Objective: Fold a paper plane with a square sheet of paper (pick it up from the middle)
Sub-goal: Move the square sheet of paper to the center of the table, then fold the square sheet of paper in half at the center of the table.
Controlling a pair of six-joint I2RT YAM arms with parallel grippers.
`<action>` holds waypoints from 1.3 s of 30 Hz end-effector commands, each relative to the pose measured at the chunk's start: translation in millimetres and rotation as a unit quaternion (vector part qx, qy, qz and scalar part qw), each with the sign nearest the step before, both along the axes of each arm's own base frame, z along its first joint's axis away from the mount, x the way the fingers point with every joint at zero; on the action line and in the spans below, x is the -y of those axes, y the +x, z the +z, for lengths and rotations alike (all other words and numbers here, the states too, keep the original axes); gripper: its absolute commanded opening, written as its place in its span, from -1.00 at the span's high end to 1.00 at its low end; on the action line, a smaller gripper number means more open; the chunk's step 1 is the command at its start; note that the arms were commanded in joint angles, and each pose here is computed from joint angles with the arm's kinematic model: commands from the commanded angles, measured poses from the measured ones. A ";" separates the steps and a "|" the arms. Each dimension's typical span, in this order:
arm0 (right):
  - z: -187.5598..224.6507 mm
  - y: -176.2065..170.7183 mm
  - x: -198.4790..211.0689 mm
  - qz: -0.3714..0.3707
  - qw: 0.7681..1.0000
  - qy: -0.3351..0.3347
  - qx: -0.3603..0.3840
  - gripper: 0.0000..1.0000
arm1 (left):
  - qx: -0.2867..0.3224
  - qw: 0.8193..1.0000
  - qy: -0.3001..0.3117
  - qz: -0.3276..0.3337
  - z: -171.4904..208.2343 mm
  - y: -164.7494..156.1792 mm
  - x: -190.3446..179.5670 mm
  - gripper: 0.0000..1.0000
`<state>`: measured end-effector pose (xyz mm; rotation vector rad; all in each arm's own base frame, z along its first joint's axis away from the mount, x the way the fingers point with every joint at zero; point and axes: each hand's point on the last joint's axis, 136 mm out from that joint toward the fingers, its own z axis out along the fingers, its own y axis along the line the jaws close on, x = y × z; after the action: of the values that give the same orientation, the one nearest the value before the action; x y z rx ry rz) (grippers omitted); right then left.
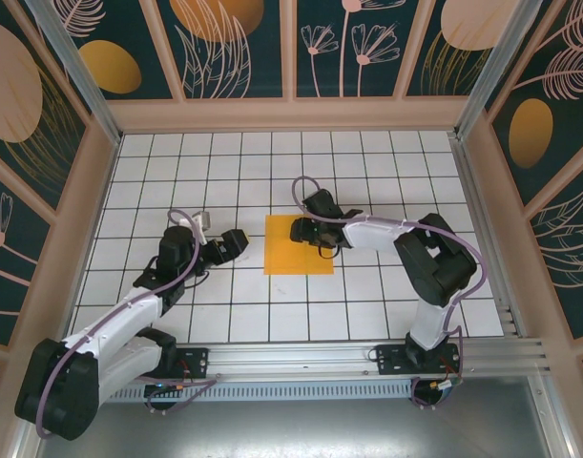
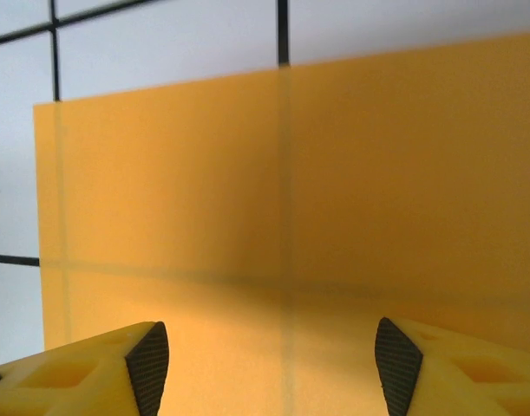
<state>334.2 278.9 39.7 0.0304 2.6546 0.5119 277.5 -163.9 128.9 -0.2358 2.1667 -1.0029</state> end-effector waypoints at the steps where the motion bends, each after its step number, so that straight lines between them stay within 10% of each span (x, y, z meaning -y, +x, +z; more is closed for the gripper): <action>1: 18.7 12.2 7.5 -0.012 0.997 -0.067 0.032 -0.42 | 0.046 0.998 0.022 0.028 17.2 15.8 -8.0 -0.98; 39: -53.4 -27.4 -17.7 0.013 0.981 -0.173 -0.086 -0.93 | 0.017 0.999 0.027 -0.001 2.5 36.9 10.0 -0.98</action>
<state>326.1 304.7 17.8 -0.0230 2.7787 0.0998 308.0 -171.8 117.4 -0.2211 2.2063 -0.9421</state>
